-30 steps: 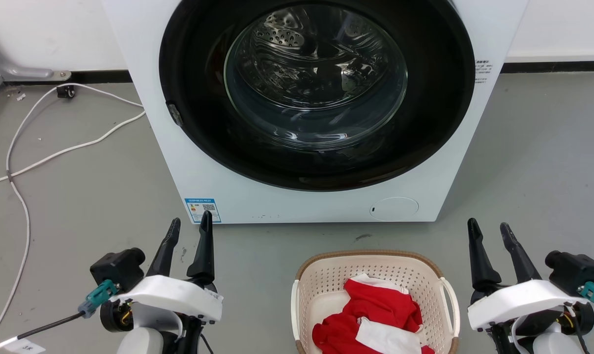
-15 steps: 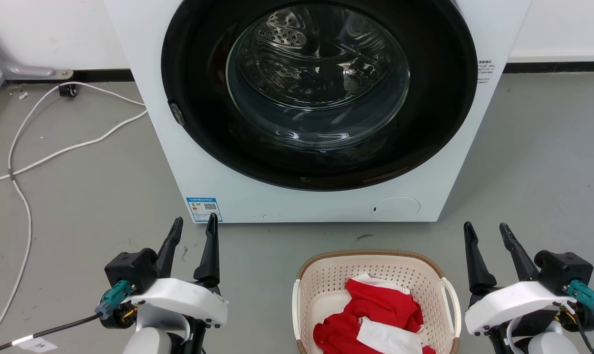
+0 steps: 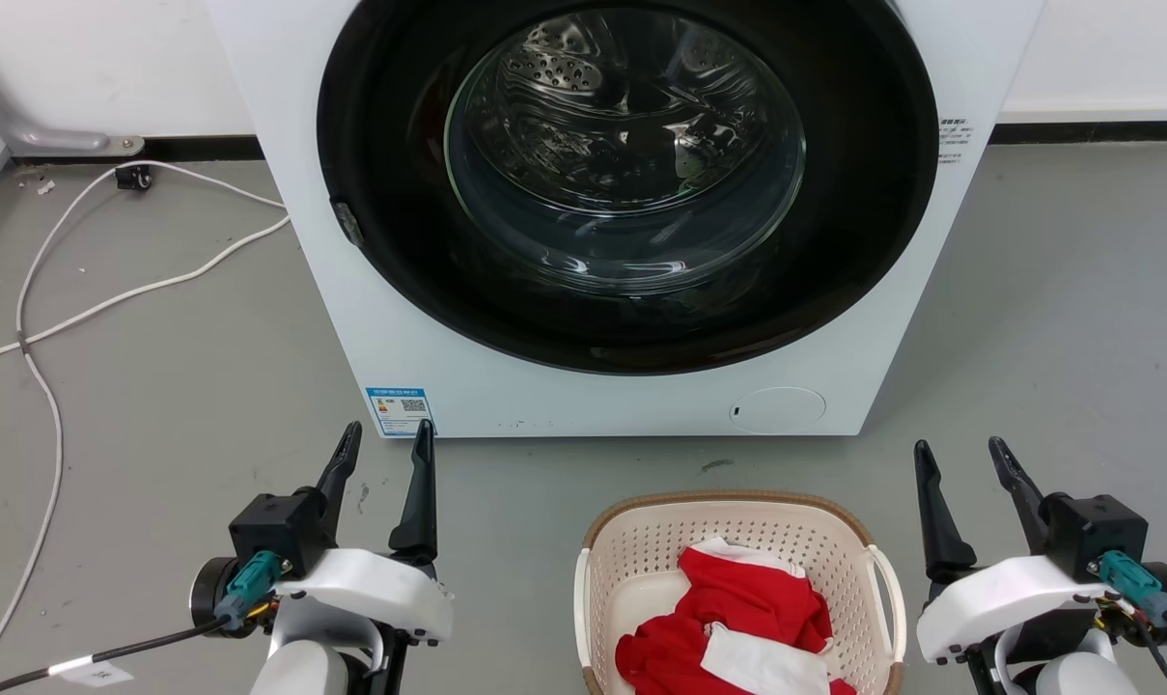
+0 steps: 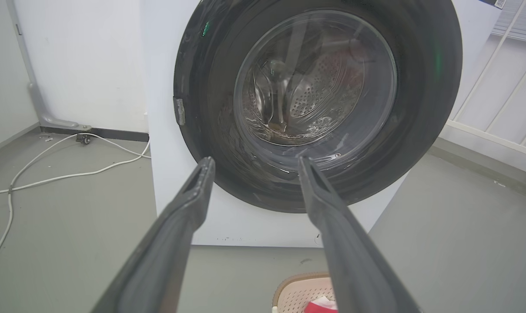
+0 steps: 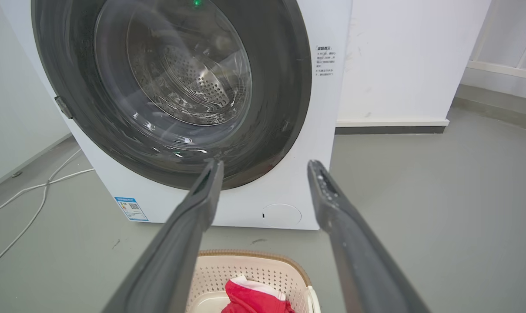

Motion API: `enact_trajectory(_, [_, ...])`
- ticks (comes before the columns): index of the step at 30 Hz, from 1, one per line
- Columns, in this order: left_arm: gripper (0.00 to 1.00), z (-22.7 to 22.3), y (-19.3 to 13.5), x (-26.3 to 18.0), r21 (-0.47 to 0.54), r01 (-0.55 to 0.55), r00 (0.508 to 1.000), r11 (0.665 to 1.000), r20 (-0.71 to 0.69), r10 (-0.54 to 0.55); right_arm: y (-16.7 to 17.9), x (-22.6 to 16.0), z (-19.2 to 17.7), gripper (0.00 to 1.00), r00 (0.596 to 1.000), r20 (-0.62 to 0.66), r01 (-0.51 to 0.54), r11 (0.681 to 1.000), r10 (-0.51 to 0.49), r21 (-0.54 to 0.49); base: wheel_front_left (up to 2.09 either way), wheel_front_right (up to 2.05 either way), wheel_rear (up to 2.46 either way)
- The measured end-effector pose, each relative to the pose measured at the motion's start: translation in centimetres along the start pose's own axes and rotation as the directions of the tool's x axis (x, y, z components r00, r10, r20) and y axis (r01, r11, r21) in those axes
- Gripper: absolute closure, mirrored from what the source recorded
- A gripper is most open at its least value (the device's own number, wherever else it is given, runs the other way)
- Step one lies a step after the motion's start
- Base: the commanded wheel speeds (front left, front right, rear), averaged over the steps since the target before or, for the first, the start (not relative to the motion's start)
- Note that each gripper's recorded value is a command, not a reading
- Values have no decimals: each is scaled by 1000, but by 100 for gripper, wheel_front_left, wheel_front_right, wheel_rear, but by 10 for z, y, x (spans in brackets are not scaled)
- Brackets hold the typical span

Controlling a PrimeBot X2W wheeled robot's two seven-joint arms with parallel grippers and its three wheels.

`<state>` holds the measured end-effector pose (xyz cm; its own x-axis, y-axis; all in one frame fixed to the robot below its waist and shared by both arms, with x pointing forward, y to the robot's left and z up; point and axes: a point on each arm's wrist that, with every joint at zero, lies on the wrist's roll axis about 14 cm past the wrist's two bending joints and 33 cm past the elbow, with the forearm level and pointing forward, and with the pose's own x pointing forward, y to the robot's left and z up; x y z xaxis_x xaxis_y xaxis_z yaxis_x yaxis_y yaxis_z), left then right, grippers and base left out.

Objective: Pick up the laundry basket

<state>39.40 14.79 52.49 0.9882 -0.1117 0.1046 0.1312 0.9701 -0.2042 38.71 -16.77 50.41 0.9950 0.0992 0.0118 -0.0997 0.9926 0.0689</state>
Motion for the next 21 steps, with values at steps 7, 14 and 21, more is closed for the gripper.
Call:
enact_trajectory(7, [0, 0, -3, 0, 49, 12, 1000, 999, 6, -12, 0, 0, -1, 0, 1000, -2, -6, 999, 6, -53, 0, 0, 0])
enact_trajectory(14, [0, 1, -4, 0, 102, 17, 1000, 995, 11, -18, 1, -1, -1, 0, 1000, -3, -12, 995, 12, -104, 0, 0, 0])
enact_trajectory(21, [0, -1, -2, 0, 145, 9, 1000, 989, 10, -10, 0, -1, -3, 0, 1000, -11, -16, 989, 15, -147, 0, 0, 0])
